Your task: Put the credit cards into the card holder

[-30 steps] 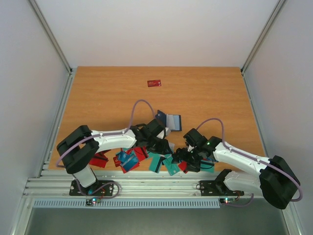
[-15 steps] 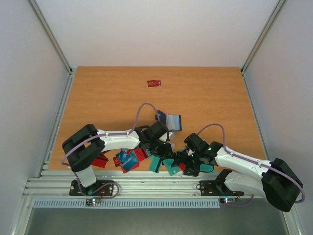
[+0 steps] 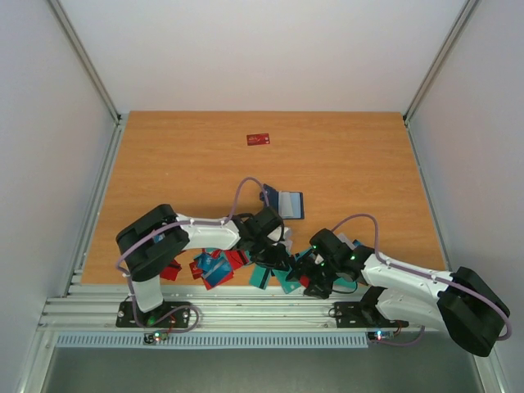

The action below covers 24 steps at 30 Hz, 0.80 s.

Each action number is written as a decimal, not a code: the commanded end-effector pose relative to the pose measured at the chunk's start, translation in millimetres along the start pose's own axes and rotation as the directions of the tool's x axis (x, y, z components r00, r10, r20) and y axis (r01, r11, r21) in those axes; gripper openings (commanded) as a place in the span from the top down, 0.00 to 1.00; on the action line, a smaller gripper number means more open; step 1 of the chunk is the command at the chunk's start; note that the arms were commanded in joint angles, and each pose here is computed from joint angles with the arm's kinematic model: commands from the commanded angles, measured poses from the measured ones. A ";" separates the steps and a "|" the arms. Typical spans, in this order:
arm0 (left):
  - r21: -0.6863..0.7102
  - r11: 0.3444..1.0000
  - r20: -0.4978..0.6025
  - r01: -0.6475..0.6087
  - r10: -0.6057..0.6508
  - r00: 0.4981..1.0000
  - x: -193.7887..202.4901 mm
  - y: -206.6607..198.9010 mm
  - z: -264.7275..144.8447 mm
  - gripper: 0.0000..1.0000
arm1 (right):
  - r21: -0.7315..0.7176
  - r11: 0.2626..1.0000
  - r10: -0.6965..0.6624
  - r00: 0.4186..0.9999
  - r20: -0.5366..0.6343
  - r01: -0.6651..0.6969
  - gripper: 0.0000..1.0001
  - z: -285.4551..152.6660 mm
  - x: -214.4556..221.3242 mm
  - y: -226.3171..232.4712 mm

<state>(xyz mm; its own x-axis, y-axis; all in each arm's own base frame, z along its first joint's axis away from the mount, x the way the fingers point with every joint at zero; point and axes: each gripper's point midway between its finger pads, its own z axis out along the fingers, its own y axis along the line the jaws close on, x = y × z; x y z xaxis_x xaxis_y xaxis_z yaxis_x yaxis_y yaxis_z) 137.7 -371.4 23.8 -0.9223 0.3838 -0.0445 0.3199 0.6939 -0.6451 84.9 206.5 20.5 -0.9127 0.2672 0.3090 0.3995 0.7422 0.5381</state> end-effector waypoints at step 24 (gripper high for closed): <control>-0.053 0.998 -0.016 0.035 -0.036 0.999 8.6 23.4 17.1 0.78 | 0.164 0.966 -0.214 0.974 0.073 0.200 0.20 -34.6 -14.8 26.0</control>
<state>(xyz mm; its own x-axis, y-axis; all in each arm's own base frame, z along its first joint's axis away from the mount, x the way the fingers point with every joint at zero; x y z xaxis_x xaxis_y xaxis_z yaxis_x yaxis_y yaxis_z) 137.6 -374.8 22.7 -0.9210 0.3871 -0.0444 0.3185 0.6825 -0.6578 111.0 209.9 51.2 -0.9713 0.1715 0.1647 0.2313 0.8427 0.4861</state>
